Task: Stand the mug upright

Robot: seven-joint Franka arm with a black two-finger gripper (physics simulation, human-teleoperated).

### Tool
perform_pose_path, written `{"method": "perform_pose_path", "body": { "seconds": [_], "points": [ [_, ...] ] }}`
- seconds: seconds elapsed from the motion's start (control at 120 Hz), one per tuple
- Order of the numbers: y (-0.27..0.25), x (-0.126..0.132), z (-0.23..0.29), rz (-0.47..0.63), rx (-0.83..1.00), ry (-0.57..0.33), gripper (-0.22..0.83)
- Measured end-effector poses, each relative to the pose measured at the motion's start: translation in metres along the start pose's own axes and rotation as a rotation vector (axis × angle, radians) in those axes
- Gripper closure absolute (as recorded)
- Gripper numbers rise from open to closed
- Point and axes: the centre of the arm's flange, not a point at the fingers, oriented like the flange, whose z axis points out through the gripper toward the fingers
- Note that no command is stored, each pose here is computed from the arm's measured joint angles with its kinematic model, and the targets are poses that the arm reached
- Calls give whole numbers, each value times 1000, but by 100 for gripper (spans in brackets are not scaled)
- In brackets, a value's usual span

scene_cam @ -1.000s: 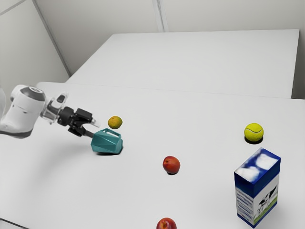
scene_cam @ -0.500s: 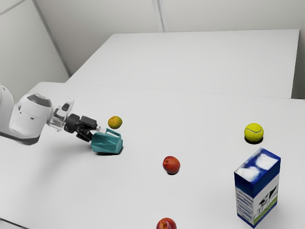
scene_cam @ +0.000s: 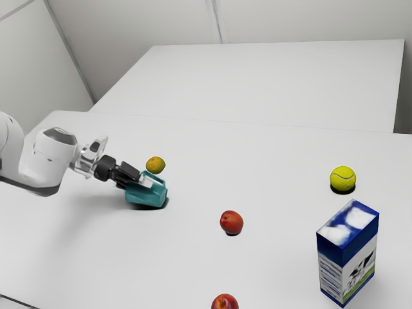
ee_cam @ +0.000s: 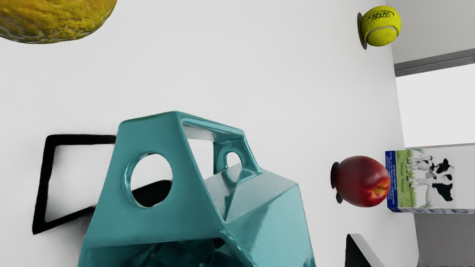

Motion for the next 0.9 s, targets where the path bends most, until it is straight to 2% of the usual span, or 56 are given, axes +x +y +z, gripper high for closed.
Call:
{"method": "perform_pose_path", "body": {
  "seconds": [0.108, 0.242, 0.408, 0.583, 0.9],
  "points": [
    [1, 0, 0, 10, -1, 0, 64],
    [4, 1, -2, 23, 2, 3, 72],
    [16, 1, -6, 46, 11, 6, 76],
    [56, 7, -12, 118, 37, -2, 77],
    [158, 19, -13, 272, 227, -178, 78]
  ]
}}
